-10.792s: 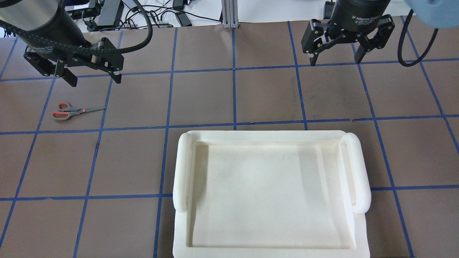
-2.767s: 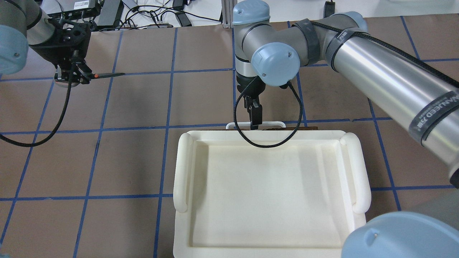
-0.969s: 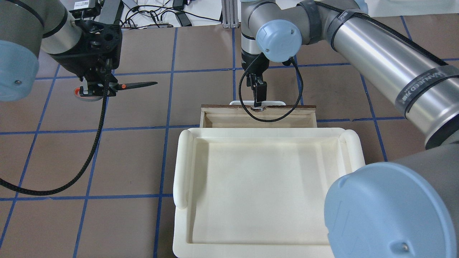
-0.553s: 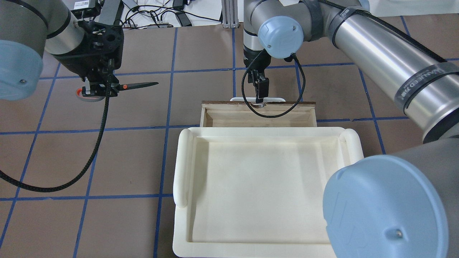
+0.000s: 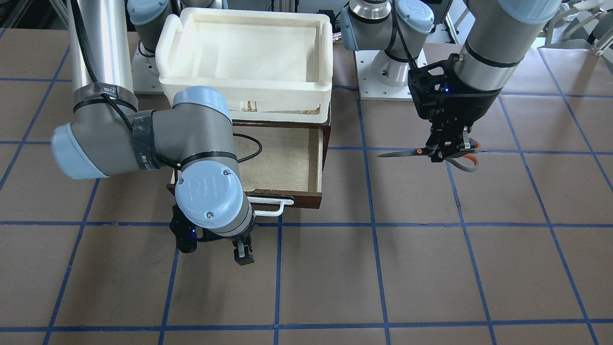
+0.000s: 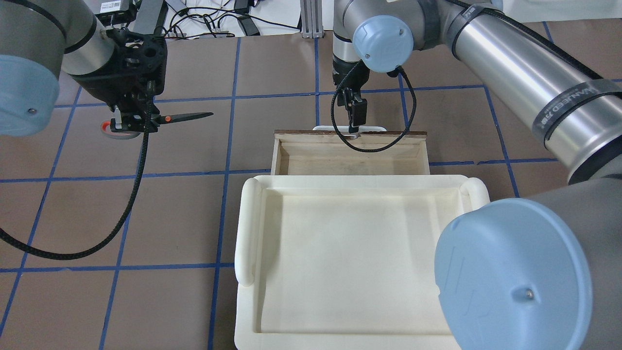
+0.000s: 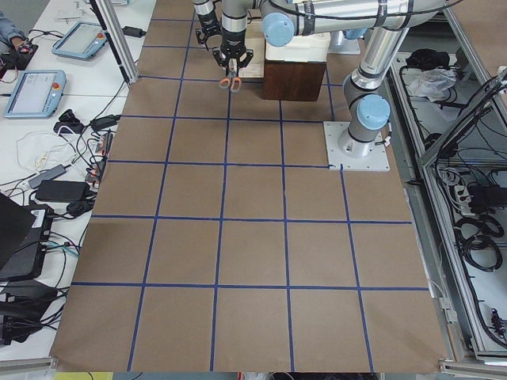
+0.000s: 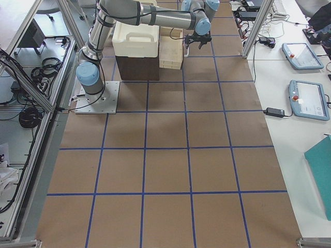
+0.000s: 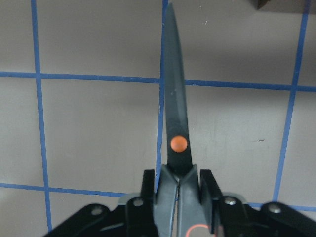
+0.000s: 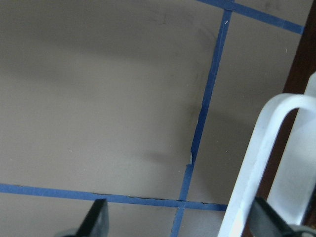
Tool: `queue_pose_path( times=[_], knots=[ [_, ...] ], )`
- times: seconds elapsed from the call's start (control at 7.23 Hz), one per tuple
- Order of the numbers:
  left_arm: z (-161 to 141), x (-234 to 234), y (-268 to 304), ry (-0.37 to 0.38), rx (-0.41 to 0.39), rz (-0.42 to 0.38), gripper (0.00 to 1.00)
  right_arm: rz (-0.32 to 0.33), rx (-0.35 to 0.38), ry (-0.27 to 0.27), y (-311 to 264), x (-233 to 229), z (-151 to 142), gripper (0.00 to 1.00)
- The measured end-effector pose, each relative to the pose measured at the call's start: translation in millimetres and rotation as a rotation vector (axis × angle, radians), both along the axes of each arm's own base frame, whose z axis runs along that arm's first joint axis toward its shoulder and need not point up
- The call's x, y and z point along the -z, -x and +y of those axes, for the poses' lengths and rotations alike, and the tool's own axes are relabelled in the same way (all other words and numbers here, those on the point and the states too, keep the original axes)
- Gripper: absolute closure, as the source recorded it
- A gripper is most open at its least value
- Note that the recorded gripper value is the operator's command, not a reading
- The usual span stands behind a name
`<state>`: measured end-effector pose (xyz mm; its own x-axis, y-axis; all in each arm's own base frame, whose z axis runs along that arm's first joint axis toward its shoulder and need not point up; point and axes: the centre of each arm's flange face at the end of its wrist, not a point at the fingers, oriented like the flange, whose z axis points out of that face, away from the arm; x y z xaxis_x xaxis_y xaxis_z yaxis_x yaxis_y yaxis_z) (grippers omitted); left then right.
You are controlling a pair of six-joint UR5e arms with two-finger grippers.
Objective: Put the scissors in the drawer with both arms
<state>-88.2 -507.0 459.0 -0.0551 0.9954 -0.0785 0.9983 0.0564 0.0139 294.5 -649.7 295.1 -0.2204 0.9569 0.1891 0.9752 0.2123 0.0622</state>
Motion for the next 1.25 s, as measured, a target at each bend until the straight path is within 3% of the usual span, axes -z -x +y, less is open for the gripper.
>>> queue_pose_path(
  times=[1.25],
  knots=[
    [0.7, -1.0, -1.1, 0.000, 0.009, -0.003, 1.00, -0.011, -0.022, 0.009, 5.4, 5.6, -15.7, 0.00]
  ],
)
